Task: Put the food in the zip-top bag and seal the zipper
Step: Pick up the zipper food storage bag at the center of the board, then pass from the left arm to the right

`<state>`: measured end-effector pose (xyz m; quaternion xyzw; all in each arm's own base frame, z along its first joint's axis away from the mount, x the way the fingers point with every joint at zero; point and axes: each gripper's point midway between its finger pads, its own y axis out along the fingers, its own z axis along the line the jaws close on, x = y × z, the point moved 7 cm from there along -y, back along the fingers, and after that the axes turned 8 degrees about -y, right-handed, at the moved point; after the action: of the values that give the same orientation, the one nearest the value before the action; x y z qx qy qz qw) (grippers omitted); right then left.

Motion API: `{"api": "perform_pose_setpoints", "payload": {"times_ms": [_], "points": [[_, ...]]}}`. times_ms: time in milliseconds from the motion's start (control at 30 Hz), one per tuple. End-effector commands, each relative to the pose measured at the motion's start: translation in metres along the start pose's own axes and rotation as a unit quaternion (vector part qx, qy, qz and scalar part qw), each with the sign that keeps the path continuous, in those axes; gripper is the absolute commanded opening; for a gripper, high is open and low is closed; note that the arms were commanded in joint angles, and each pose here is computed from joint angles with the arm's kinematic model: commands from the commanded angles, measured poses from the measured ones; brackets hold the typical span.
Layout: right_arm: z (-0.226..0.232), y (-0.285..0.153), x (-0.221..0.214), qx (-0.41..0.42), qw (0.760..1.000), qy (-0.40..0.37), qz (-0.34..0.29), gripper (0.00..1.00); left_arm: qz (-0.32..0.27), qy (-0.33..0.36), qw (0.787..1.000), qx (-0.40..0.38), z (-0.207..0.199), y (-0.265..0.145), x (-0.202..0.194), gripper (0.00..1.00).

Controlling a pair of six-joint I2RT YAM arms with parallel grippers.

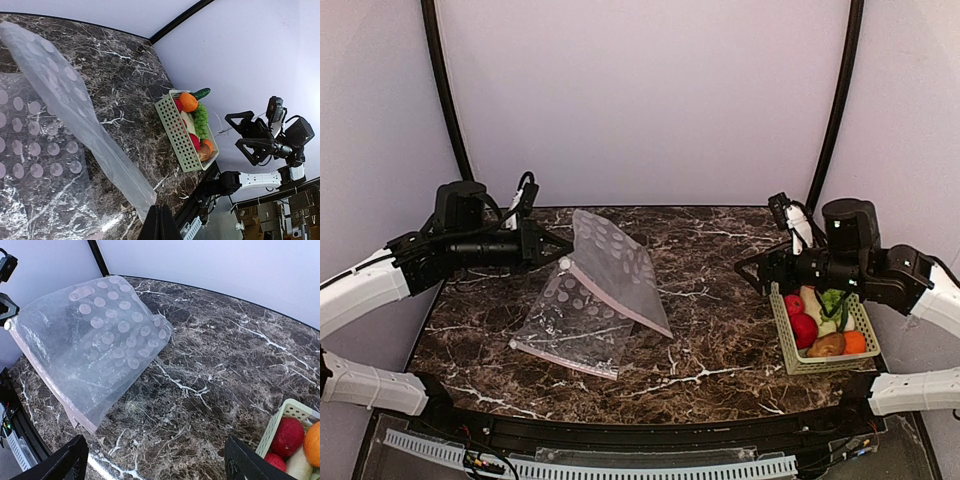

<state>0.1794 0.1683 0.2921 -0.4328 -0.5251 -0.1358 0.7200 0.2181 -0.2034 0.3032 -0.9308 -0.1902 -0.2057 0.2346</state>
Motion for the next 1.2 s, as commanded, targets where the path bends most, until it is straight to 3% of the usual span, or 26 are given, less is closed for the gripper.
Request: {"api": "perform_pose_setpoints", "payload": {"times_ms": [0,267,533,800,1167], "points": [[0.021,-0.005,0.031,-0.009,0.998,-0.018,-0.052,0.92,-0.018,-0.01,1.0,-0.023,-0.029,0.008,-0.002,0.01],[0.097,0.002,0.052,0.024,0.993,-0.094,-0.066,0.91,-0.014,-0.022,0.995,-0.094,-0.072,0.027,-0.019,0.01],[0.162,0.016,0.056,0.028,0.987,-0.141,-0.072,0.89,-0.024,-0.017,0.994,-0.101,-0.086,0.032,-0.022,0.01],[0.191,0.047,0.046,-0.013,0.984,-0.169,-0.056,0.85,-0.027,-0.024,0.994,-0.101,-0.083,0.033,-0.028,0.01],[0.187,0.072,0.05,-0.125,0.971,-0.197,-0.053,0.77,-0.028,-0.031,0.994,-0.102,-0.081,0.031,-0.031,0.01]]}}
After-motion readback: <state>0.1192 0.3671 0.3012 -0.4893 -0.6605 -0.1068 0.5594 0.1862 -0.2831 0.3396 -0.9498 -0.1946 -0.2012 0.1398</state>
